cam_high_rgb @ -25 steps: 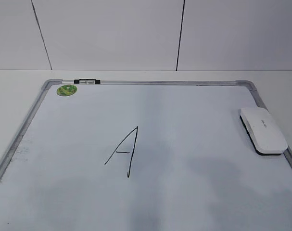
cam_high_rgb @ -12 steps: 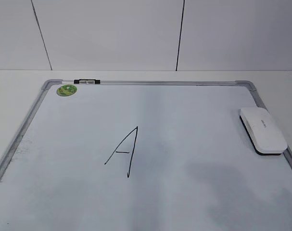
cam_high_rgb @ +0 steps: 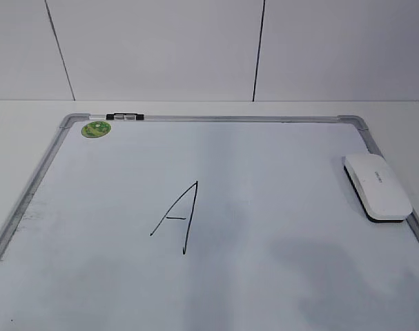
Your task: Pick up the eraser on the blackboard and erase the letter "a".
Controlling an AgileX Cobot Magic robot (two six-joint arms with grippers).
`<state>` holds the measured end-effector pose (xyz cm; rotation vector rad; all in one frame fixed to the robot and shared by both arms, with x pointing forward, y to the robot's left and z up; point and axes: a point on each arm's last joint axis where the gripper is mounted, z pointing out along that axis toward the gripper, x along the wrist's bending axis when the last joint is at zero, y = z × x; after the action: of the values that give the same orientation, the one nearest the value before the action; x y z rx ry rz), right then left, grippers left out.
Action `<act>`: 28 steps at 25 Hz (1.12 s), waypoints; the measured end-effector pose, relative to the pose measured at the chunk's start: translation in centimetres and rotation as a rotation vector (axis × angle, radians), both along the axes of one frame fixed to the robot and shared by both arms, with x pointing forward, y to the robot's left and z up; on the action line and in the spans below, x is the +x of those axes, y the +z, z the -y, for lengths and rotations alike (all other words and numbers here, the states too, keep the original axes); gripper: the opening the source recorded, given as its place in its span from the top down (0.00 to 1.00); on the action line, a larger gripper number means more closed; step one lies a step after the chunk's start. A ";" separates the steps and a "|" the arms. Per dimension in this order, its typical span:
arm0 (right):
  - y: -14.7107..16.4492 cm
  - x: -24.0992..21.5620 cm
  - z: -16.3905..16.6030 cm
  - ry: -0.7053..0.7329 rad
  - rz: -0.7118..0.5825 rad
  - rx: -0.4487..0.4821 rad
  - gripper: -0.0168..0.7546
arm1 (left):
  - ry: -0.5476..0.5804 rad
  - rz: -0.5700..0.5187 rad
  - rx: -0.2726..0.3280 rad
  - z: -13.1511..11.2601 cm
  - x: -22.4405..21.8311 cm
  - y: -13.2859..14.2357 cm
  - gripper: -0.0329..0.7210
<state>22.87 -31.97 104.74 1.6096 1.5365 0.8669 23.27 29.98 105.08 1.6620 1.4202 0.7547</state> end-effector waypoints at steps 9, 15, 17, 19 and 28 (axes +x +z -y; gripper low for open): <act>0.0 -0.1 0.0 -0.047 0.001 -0.003 0.28 | 0.004 0.000 0.000 0.0 0.0 0.0 0.65; 0.0 -0.2 -0.1 -0.106 0.001 -0.005 0.28 | 0.065 0.000 0.000 0.0 0.0 0.0 0.65; 0.0 -0.2 -0.1 -0.123 0.001 -0.005 0.28 | 0.087 0.000 0.000 0.1 0.0 0.0 0.64; 0.0 -0.3 -0.1 -0.147 0.001 -0.005 0.28 | 0.107 0.000 0.000 0.1 0.0 0.0 0.64; 0.0 -0.3 -0.1 -0.178 0.001 -0.006 0.28 | 0.125 0.000 0.000 0.1 0.0 0.0 0.64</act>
<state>22.53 -31.83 104.75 1.7123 1.3694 0.7641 23.27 29.90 105.08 1.5843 1.5352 0.8243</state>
